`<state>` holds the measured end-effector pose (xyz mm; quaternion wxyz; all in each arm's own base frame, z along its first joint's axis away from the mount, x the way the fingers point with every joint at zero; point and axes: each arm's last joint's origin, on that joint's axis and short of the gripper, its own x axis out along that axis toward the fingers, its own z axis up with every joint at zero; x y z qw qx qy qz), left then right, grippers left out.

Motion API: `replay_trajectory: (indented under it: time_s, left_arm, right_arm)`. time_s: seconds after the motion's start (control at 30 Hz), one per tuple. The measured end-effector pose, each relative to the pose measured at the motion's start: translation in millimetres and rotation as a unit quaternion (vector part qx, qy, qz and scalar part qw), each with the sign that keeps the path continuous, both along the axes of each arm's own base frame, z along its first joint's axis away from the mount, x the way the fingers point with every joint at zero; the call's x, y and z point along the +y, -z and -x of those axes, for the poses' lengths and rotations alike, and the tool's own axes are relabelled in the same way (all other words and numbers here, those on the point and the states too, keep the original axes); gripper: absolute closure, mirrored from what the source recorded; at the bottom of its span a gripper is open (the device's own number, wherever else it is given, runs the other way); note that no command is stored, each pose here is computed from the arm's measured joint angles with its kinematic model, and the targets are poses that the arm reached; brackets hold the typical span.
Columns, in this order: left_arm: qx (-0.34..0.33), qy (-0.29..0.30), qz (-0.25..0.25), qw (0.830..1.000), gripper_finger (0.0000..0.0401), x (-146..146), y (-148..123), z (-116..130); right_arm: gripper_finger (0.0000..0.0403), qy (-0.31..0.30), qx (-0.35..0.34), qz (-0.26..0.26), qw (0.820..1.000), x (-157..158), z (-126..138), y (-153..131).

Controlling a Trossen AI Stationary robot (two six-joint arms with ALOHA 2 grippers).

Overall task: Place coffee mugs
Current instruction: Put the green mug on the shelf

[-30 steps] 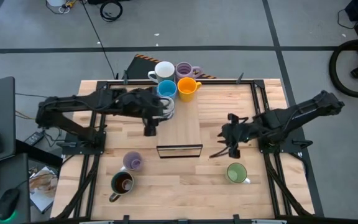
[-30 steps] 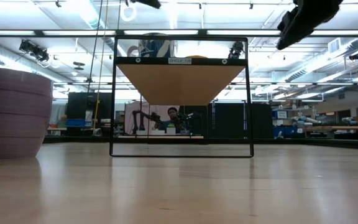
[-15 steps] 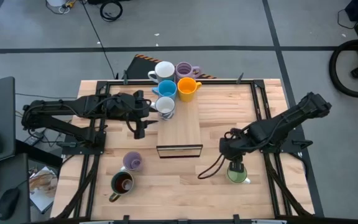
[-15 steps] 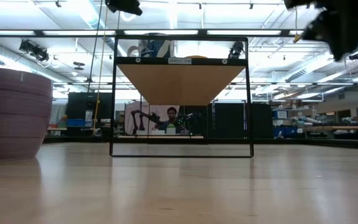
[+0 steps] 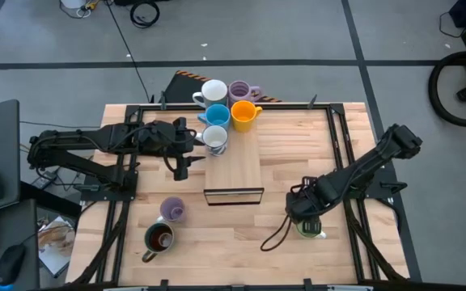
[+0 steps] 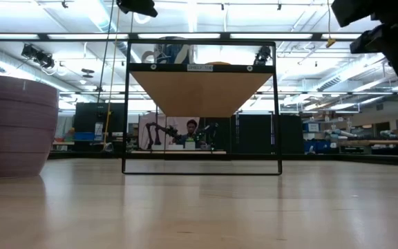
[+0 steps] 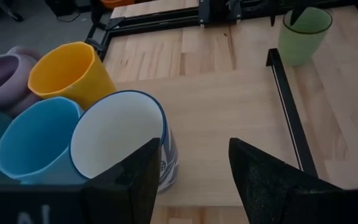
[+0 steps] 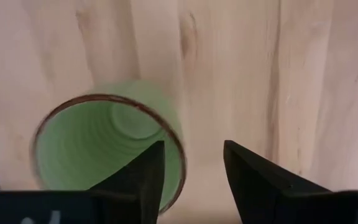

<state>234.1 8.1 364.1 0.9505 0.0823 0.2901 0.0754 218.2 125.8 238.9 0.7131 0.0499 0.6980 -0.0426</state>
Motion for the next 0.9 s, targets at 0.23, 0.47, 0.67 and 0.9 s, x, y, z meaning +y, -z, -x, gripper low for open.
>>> replay_trajectory:
  time_s: [0.23,0.47,0.67,0.9]
  left_arm:
    - [0.001,0.0,-0.001,1.0,0.0205,0.0,0.1,0.1]
    - [-0.003,-0.005,0.001,1.0,0.0205,0.2,-1.7,2.5]
    - [-0.014,-0.027,-0.014,0.999,0.0205,1.7,-6.4,6.2]
    - [-0.014,-0.03,-0.016,0.999,0.0205,1.9,-7.0,7.5]
  right_arm:
    - [0.0252,-0.026,0.013,-0.009,1.0,2.6,-2.6,26.7]
    - [0.0347,-0.077,0.02,0.028,0.996,-2.4,1.8,39.4]
    - [0.038,-0.179,0.001,0.078,0.981,-20.2,7.7,33.5]
    - [0.0349,-0.264,-0.014,0.172,0.949,-60.1,2.0,21.1]
